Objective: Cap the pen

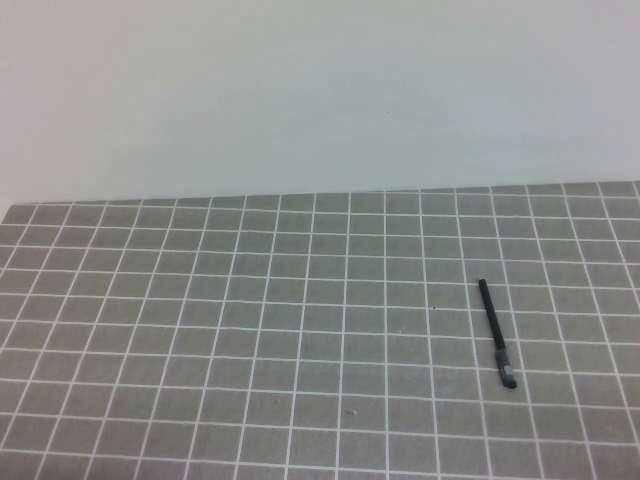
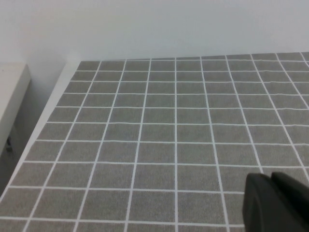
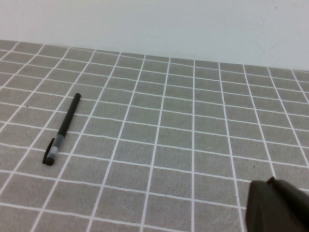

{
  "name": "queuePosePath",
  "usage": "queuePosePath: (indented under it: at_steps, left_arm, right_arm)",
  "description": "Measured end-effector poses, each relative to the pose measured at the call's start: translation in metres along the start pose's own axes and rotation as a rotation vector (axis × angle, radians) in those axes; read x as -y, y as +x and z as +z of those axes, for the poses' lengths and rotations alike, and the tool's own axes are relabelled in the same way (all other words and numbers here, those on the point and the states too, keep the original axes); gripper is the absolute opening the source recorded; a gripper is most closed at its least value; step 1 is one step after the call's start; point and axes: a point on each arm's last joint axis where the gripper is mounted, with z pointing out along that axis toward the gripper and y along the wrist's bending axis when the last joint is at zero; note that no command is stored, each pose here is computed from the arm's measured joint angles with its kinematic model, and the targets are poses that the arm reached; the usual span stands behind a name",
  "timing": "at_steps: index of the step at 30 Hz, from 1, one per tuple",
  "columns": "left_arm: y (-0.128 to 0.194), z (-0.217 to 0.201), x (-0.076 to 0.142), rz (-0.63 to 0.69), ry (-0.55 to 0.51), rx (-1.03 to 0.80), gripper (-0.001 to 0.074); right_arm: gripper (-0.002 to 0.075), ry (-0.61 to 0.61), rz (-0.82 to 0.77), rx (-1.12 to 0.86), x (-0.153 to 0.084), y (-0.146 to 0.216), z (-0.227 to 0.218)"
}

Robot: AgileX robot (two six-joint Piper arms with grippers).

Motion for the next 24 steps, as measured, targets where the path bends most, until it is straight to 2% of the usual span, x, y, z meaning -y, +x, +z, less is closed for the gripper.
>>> queuePosePath:
  at_steps: [14,21,24]
  left_arm:
    - [0.0002,0.0,0.0,0.002,0.0,-0.002,-0.0001]
    - [-0.0002,-0.0001,-0.0048,-0.017,-0.087,0.005,-0.0001]
    - [-0.0002,-0.0001,-0.0051,-0.019,-0.094,0.006,-0.0001]
  right_arm:
    - [-0.0001,0.0,0.0,-0.002,0.0,0.0001,0.0001]
    - [-0.0001,0.0,0.0,-0.002,0.0,0.0001,0.0001]
    - [-0.0001,0.0,0.0,-0.002,0.0,0.0001,0.0001]
